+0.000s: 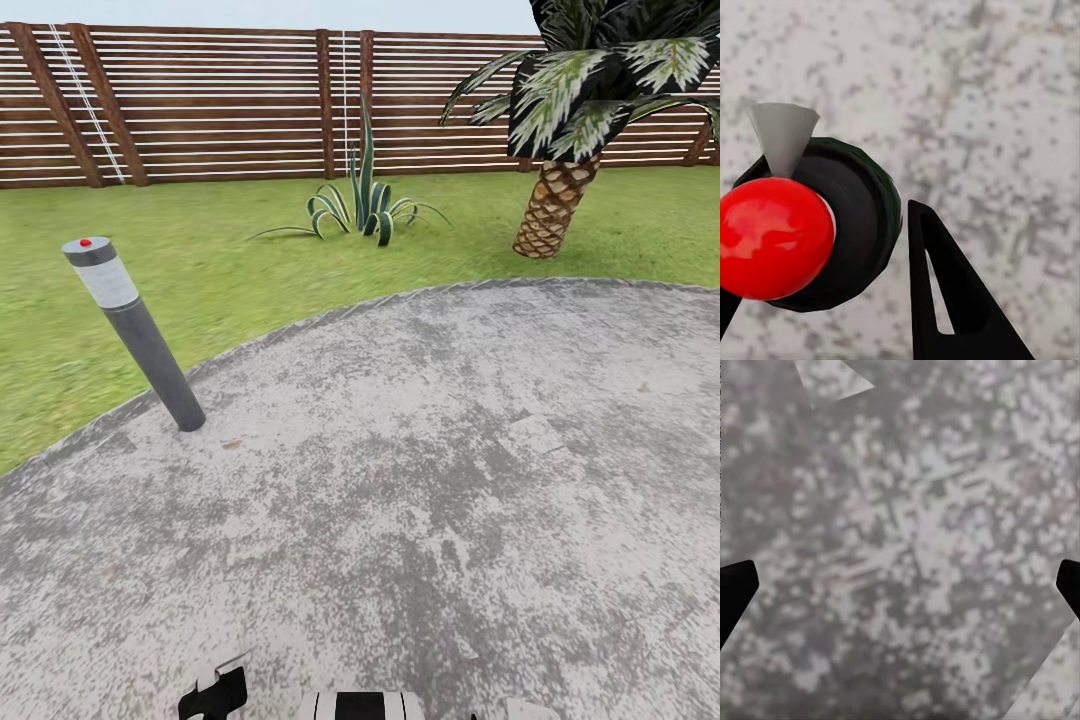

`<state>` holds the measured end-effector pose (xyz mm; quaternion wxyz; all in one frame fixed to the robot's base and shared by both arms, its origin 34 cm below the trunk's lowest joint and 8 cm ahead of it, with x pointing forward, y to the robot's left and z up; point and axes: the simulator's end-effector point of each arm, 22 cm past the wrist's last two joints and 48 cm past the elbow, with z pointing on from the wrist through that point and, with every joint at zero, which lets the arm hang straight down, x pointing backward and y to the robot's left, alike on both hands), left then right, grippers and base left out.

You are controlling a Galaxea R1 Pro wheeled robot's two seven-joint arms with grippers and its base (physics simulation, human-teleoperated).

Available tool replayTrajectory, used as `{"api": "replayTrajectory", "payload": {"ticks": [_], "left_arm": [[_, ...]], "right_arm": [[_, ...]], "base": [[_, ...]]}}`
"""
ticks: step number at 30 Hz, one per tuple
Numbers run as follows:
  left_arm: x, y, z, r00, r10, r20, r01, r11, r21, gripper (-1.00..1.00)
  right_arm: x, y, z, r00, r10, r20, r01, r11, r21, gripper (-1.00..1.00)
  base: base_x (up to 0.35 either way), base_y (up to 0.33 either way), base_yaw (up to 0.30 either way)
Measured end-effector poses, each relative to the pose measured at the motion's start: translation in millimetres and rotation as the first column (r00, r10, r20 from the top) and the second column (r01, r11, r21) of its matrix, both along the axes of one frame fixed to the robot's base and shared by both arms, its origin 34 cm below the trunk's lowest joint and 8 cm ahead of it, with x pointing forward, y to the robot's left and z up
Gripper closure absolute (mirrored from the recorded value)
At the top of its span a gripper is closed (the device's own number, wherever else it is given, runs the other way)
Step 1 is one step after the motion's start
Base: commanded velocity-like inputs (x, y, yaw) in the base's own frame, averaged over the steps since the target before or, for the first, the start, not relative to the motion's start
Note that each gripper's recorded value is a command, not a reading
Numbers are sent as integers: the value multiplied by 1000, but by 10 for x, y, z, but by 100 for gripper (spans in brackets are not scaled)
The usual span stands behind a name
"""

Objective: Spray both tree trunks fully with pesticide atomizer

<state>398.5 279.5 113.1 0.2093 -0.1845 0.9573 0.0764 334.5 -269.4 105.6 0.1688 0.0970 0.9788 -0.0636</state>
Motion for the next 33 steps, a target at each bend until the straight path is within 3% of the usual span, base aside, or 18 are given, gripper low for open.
{"api": "replayTrajectory", "payload": {"ticks": [16, 33], "left_arm": [[0, 0, 0, 1000, 0, 0, 0, 1000, 0, 100], [254, -1, 244, 998, -1, 68, 1, 1000, 0, 100]], "right_arm": [[0, 5, 0, 1000, 0, 0, 0, 1000, 0, -100], [263, 8, 201, 998, 0, 69, 0, 1000, 1, -100]], "base": [[0, 0, 0], [0, 0, 0]]}}
